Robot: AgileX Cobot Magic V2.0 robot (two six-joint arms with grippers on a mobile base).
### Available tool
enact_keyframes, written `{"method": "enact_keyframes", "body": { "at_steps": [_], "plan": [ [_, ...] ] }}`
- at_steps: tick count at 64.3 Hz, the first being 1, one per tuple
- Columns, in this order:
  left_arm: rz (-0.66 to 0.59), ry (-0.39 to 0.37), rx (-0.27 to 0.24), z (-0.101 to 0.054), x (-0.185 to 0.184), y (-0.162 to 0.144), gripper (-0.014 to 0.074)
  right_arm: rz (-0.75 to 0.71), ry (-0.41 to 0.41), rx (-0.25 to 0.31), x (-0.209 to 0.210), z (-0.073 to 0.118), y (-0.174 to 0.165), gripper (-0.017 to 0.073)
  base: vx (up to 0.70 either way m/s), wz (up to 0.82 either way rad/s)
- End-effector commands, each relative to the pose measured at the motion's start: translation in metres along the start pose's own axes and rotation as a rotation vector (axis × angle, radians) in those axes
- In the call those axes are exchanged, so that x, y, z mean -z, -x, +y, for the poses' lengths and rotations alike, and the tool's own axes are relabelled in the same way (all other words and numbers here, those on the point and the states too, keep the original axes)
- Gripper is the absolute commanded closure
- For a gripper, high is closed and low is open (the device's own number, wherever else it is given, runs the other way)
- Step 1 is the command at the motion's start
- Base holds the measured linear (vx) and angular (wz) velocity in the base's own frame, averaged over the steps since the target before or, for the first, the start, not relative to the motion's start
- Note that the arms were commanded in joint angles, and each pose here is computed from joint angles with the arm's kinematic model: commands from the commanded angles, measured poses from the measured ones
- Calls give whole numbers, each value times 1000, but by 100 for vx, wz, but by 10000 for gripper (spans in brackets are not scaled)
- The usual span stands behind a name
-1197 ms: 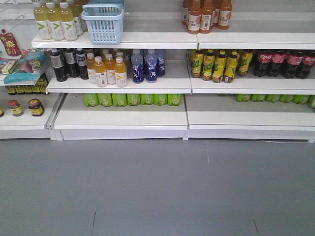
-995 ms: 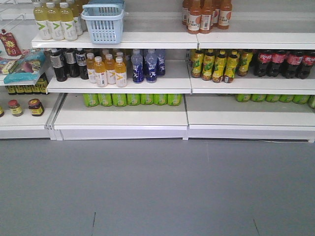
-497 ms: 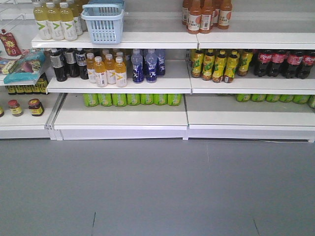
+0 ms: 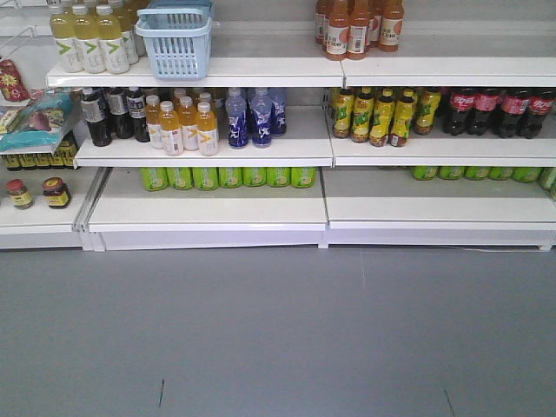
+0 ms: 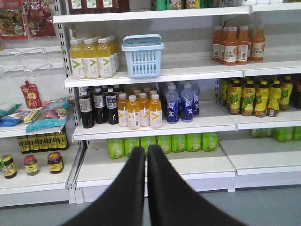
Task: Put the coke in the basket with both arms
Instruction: 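Drive the base toward the shelf holding the light-blue basket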
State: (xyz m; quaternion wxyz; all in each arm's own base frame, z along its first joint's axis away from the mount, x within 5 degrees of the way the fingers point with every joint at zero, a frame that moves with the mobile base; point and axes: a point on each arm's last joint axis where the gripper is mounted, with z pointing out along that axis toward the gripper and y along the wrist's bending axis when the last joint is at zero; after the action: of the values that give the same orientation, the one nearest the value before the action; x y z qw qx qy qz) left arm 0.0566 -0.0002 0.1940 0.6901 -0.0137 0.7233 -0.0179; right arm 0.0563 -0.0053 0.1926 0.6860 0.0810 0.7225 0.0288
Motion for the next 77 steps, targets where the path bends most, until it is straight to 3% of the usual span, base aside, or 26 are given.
{"method": "enact_keyframes", "body": {
  "at_steps": [1, 77],
  "plan": [
    [-54, -16, 16, -1, 0, 0, 599, -58, 22, 17, 0, 2, 0, 565, 5, -3],
    [-54, -16, 16, -1, 0, 0, 599, -58, 22, 17, 0, 2, 0, 565, 9, 5]
  ]
}}
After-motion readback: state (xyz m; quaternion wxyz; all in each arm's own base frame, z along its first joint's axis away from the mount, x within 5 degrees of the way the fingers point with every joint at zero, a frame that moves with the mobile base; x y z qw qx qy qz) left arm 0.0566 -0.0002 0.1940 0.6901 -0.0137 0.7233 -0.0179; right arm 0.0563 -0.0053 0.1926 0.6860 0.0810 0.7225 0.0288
